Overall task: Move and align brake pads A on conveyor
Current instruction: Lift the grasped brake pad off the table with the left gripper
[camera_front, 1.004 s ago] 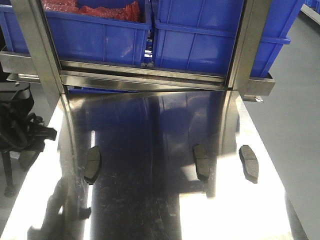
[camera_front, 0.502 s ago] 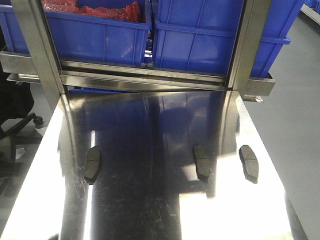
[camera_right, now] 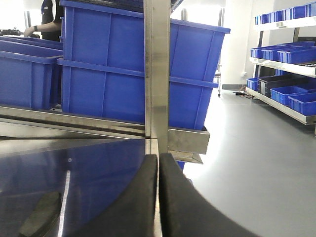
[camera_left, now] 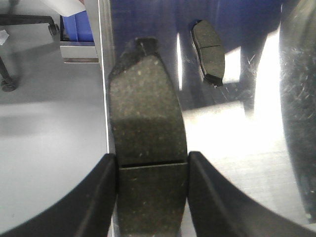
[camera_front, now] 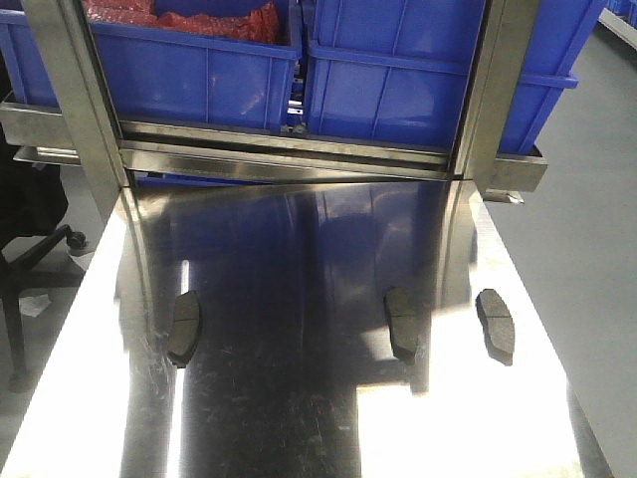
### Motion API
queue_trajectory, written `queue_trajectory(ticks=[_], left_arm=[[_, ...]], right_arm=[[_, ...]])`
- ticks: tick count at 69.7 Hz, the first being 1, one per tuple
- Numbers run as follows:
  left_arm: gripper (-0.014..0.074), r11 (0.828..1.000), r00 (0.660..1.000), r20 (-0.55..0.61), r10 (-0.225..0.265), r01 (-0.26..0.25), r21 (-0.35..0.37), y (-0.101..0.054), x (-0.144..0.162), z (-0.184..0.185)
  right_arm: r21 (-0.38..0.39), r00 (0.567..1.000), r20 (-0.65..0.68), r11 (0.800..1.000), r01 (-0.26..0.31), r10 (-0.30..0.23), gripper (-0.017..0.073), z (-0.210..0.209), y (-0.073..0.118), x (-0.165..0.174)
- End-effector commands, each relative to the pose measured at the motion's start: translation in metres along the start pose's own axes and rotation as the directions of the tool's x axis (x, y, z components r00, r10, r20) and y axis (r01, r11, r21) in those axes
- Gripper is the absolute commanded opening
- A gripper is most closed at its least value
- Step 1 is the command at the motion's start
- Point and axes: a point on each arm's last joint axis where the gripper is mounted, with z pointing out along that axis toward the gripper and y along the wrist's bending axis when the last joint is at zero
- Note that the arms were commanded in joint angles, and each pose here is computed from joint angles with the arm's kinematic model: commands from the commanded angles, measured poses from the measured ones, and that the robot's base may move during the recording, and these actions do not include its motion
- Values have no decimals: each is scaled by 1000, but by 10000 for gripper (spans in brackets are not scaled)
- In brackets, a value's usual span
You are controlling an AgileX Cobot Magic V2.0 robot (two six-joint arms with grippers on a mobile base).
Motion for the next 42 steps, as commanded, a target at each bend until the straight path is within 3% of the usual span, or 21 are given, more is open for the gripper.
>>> queue_trajectory(ticks=[1,42], left_arm=[[-6,1000,997,73,-13,12,16,-2,-9,-7],[-6,1000,998,63,-12,12,14,-2,-8,-7]], right_arm=[[5,998,67,1000,15,-15,-9,-1,0,-4],[5,998,67,1000,15,-15,-9,-1,0,-4]])
